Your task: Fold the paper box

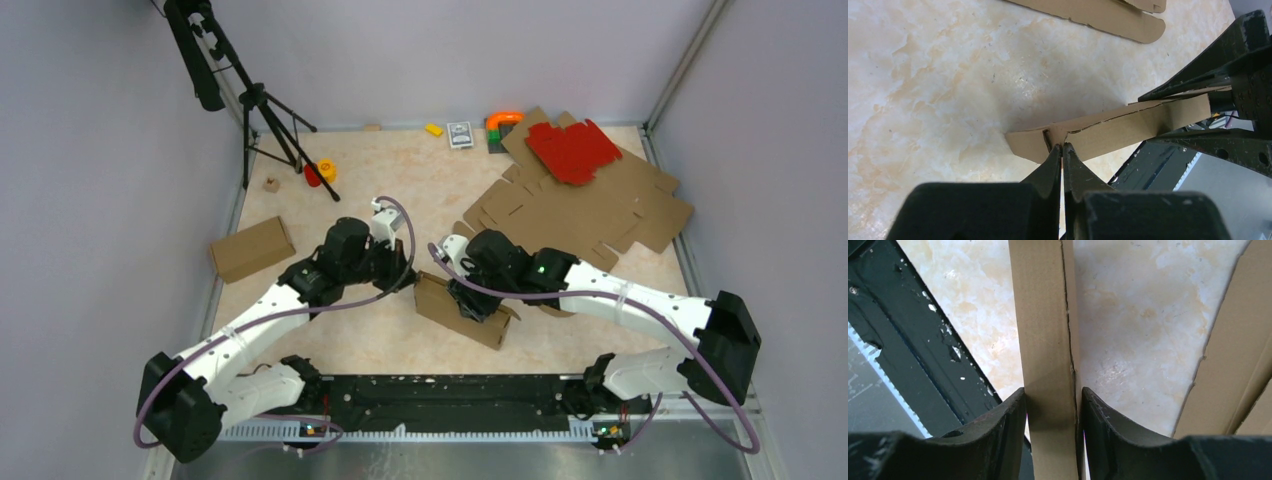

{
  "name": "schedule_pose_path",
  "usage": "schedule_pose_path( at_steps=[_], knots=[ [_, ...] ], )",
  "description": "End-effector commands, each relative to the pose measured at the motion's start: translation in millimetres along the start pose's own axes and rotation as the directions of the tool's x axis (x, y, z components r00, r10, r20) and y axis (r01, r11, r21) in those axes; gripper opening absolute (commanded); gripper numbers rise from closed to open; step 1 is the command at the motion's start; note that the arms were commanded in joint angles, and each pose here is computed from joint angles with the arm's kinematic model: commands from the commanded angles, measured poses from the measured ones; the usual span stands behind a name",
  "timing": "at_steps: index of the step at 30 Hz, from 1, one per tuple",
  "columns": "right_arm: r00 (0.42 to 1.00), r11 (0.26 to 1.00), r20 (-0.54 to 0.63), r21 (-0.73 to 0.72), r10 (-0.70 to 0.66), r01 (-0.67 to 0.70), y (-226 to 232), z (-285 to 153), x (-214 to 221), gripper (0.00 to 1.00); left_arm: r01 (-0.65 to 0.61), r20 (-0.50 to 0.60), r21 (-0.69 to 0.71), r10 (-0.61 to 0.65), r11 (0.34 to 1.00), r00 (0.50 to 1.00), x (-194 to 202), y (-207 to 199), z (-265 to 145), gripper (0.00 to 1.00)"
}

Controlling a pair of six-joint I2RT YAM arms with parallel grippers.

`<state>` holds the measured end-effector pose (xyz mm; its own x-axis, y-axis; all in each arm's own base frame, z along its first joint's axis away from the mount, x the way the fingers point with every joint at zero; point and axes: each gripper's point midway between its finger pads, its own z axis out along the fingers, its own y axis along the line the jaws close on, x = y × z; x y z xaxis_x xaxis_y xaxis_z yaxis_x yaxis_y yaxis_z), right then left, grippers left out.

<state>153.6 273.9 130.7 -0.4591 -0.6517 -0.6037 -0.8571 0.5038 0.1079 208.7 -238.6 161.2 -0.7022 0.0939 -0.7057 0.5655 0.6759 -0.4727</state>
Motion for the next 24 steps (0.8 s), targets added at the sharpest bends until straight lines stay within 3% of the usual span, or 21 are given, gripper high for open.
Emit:
schedule_pose_path(
  at_steps=[1, 8, 16, 21, 24],
  knots=[
    [0.995, 0.998, 0.096, 0.053, -0.025, 0.019, -4.1, -9.8, -22.5, 0.44, 0.009, -0.029, -0.034, -0.01, 0.999, 1.0, 14.0, 6.6, 0.2, 0.0],
    [0.993, 0.997, 0.108, 0.054, -0.055, 0.049, 0.2, -10.1, -22.4, 0.44, -0.005, -0.03, -0.052, 0.003, 0.999, 1.0, 13.7, 7.6, -0.1, 0.0],
    [0.985, 0.994, 0.151, 0.083, -0.083, 0.071, 1.1, -16.2, -27.0, 0.54, -0.037, -0.05, -0.088, 0.033, 0.995, 0.998, 13.9, 7.9, -1.9, 0.0],
    [0.979, 0.985, 0.154, 0.13, -0.131, 0.111, 2.6, -17.8, -29.1, 0.53, -0.048, -0.057, -0.098, 0.043, 0.994, 0.997, 14.8, 7.5, -2.5, 0.0],
    [0.974, 0.979, 0.154, 0.142, -0.165, 0.144, 4.0, -17.2, -29.8, 0.47, -0.053, -0.056, -0.102, 0.048, 0.993, 0.997, 13.8, 6.9, -3.2, 0.0]
  ],
)
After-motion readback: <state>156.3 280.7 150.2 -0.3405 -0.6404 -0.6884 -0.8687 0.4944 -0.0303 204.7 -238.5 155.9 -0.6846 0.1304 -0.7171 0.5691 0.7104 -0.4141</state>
